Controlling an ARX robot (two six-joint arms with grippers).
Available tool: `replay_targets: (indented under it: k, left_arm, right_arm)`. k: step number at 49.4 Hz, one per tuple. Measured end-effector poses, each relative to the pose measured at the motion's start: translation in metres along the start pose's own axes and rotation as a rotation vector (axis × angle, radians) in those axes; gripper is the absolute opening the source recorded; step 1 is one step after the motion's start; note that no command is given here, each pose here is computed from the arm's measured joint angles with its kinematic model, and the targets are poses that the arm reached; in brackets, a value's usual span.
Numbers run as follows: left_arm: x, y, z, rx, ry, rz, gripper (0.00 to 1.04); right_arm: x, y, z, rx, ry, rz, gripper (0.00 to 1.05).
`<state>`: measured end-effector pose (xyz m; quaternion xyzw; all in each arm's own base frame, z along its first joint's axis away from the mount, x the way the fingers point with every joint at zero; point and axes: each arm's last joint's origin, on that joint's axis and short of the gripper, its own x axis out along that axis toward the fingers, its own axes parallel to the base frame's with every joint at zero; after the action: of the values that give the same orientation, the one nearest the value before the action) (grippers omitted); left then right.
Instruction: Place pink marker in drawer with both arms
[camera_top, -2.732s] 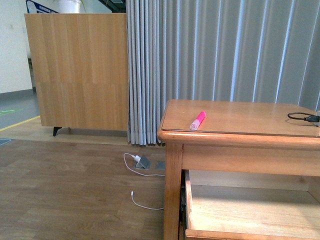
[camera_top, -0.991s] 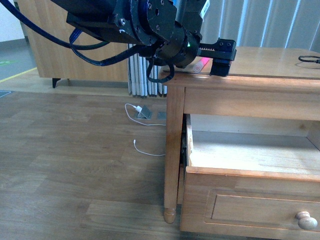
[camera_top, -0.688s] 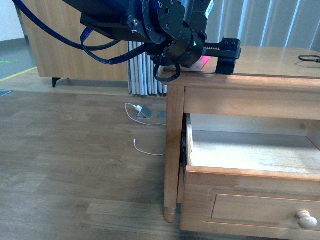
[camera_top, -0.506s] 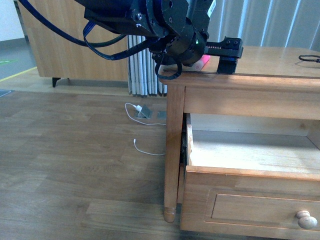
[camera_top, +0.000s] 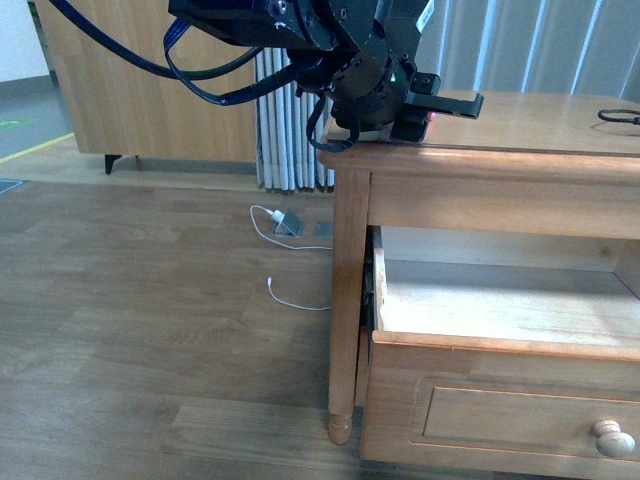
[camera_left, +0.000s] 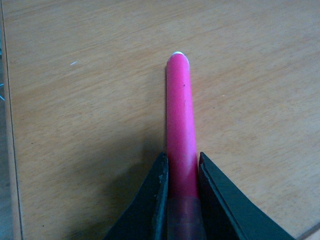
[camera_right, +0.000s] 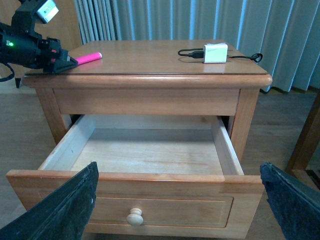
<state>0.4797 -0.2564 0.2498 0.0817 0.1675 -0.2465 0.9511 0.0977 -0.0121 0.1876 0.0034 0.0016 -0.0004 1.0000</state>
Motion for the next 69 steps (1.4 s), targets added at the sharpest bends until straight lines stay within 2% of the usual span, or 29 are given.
replay_targets:
  k: [2, 7, 15, 22, 30, 36, 49, 69]
  left_arm:
    - [0.000, 0.000, 0.000, -0.001, -0.001, -0.002, 0.15]
    - [-0.004, 0.001, -0.001, -0.001, -0.017, -0.012, 0.15]
    - [-0.020, 0.000, -0.005, -0.004, -0.049, -0.092, 0.15]
    - [-0.048, -0.002, -0.002, 0.004, -0.088, -0.179, 0.15]
    - [-0.102, -0.012, 0.011, 0.053, -0.158, -0.285, 0.15]
    - [-0.123, -0.025, 0.007, 0.115, -0.166, -0.328, 0.15]
    - [-0.098, -0.054, -0.039, 0.175, -0.073, -0.320, 0.15]
    - [-0.020, -0.078, -0.089, 0.094, 0.061, -0.278, 0.15]
  right_arm:
    - [0.000, 0.000, 0.000, 0.000, 0.000, 0.000, 0.96]
    - [0.000, 0.000, 0.000, 0.000, 0.000, 0.000, 0.96]
    - [0.000, 0.000, 0.000, 0.000, 0.000, 0.000, 0.96]
    - [0.000, 0.000, 0.000, 0.000, 0.000, 0.000, 0.96]
    - [0.000, 0.000, 0.000, 0.000, 0.000, 0.000, 0.96]
    - [0.000, 0.000, 0.000, 0.000, 0.000, 0.000, 0.96]
    - [0.000, 0.000, 0.000, 0.000, 0.000, 0.000, 0.96]
    - [0.000, 0.000, 0.000, 0.000, 0.000, 0.000, 0.96]
